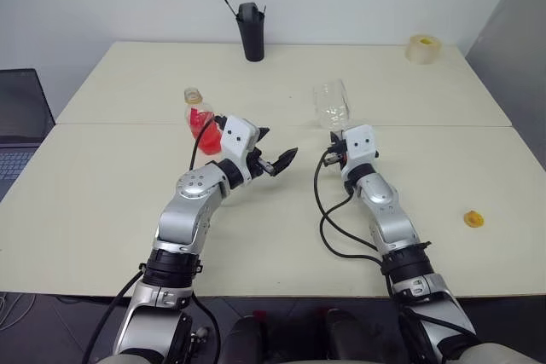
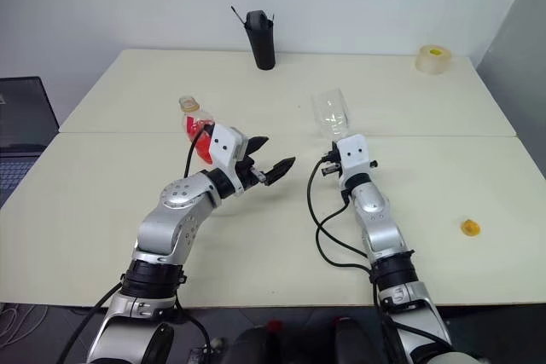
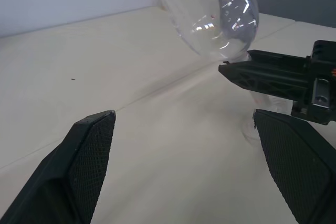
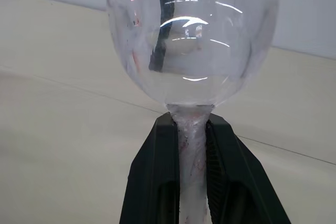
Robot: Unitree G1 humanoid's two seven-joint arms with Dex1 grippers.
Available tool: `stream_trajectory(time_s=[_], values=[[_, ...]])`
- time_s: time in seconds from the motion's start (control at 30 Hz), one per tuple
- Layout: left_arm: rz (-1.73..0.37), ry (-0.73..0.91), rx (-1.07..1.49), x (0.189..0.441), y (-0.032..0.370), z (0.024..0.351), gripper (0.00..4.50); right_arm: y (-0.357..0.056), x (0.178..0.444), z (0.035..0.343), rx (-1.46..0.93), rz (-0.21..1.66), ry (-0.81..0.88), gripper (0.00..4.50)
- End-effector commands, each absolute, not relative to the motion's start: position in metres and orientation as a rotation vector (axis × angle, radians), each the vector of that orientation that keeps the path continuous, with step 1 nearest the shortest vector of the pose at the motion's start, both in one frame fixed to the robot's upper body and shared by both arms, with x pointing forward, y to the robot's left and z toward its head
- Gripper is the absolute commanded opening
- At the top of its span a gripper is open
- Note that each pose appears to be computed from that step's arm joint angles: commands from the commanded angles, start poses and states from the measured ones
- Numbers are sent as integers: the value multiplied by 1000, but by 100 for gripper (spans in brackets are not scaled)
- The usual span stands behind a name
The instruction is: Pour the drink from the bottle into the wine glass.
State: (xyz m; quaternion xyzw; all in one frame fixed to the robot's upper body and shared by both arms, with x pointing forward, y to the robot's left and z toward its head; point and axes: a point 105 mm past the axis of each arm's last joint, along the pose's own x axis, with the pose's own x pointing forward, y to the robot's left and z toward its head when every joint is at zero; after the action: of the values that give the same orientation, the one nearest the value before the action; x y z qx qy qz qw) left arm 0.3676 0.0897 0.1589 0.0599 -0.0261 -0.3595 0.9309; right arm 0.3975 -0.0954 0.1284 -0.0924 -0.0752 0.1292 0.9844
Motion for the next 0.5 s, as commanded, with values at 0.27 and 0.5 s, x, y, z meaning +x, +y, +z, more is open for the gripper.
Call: stream_trajectory(time_s=[0.27, 0.5], values=[[-771, -108, 147, 366, 83, 170, 450, -122, 372, 61, -246, 305, 143, 29], [-770, -105, 154, 367, 83, 169, 450, -147, 368, 43, -270, 269, 277, 27]])
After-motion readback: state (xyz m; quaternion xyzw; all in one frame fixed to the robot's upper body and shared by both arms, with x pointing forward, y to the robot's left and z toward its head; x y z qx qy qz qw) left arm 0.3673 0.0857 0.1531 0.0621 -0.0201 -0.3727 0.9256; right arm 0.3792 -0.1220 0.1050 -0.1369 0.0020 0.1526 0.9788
